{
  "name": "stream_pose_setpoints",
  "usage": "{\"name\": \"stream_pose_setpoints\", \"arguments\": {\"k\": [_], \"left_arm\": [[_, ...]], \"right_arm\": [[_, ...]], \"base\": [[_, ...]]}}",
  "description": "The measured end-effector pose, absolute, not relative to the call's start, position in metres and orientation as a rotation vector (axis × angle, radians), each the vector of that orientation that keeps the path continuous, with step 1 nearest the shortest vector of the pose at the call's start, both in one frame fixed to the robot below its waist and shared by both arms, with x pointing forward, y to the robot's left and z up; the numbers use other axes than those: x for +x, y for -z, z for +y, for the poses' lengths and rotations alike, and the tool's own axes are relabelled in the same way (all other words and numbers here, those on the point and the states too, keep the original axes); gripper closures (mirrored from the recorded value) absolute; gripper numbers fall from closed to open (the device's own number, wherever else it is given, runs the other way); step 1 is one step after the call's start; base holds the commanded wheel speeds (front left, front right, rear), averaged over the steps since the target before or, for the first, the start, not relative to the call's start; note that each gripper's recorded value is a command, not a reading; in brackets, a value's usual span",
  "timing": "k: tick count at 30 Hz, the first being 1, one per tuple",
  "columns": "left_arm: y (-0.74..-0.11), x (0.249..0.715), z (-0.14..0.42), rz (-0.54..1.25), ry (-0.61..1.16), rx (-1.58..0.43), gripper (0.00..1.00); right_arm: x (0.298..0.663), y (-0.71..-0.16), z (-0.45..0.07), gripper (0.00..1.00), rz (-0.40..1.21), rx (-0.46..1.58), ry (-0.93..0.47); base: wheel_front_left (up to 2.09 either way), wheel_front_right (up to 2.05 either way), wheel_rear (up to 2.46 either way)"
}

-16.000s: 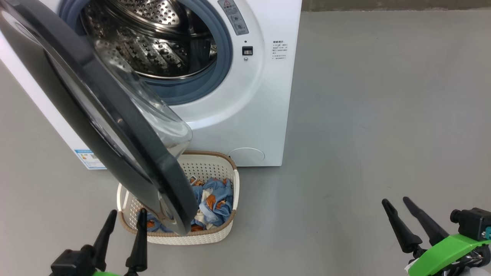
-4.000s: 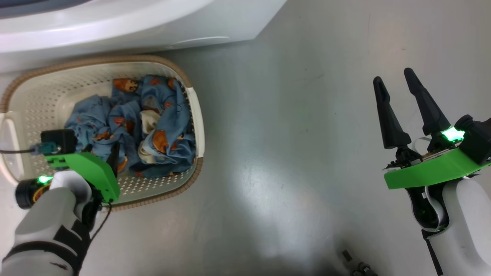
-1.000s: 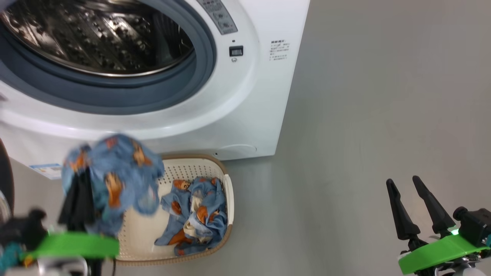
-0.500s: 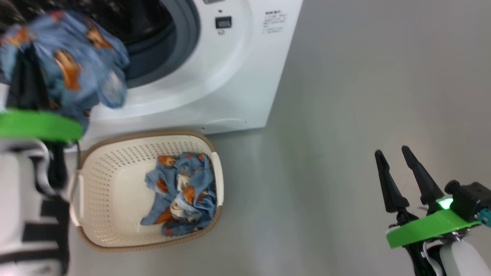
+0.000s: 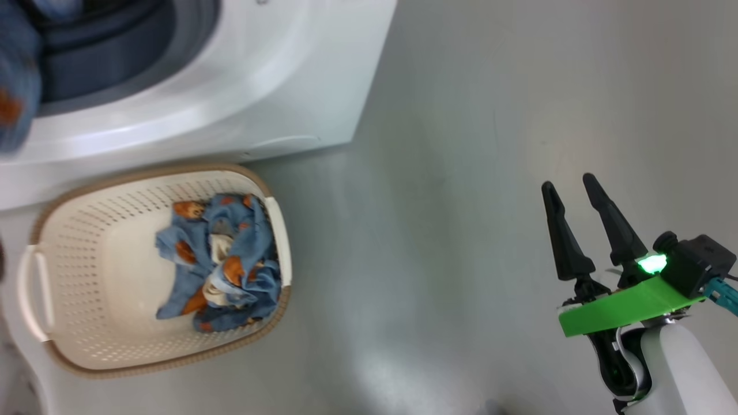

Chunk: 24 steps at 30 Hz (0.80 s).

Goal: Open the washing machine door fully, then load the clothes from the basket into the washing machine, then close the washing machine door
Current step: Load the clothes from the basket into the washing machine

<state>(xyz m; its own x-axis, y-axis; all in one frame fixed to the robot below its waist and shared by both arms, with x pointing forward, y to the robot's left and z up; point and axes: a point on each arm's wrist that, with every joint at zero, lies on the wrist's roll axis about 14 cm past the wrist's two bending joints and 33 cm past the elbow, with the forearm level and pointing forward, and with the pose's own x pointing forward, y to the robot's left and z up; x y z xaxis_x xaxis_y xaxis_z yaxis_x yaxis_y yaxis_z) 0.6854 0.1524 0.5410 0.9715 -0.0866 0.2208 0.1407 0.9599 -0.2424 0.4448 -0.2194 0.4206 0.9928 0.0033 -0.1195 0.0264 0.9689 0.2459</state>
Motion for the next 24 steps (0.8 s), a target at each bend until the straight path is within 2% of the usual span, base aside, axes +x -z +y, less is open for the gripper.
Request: {"name": "stream_pose_setpoints", "arguments": {"k": [3, 4, 5, 6, 24], "left_arm": [[-0.548, 0.696, 0.147, -0.256, 0.127, -0.251, 1.00], [-0.541, 0.699, 0.146, -0.243, 0.127, -0.256, 0.91], [-0.531, 0.700, 0.143, -0.220, 0.130, -0.254, 0.35], [-0.522, 0.701, 0.140, -0.200, 0.133, -0.249, 0.00], [-0.463, 0.681, 0.142, -0.042, 0.108, -0.251, 0.00]], "right_arm": [[0.447, -0.415, -0.223, 0.00, 0.130, 0.246, 0.026], [0.447, -0.413, -0.225, 0.00, 0.134, 0.244, 0.031], [0.446, -0.411, -0.226, 0.00, 0.140, 0.242, 0.037], [0.446, -0.409, -0.228, 0.00, 0.145, 0.240, 0.041], [0.449, -0.410, -0.223, 0.00, 0.141, 0.244, 0.027]], "base": [[0.00, 0.00, 0.00], [0.00, 0.00, 0.00], [0.00, 0.00, 0.00], [0.00, 0.00, 0.00], [0.00, 0.00, 0.00]]}}
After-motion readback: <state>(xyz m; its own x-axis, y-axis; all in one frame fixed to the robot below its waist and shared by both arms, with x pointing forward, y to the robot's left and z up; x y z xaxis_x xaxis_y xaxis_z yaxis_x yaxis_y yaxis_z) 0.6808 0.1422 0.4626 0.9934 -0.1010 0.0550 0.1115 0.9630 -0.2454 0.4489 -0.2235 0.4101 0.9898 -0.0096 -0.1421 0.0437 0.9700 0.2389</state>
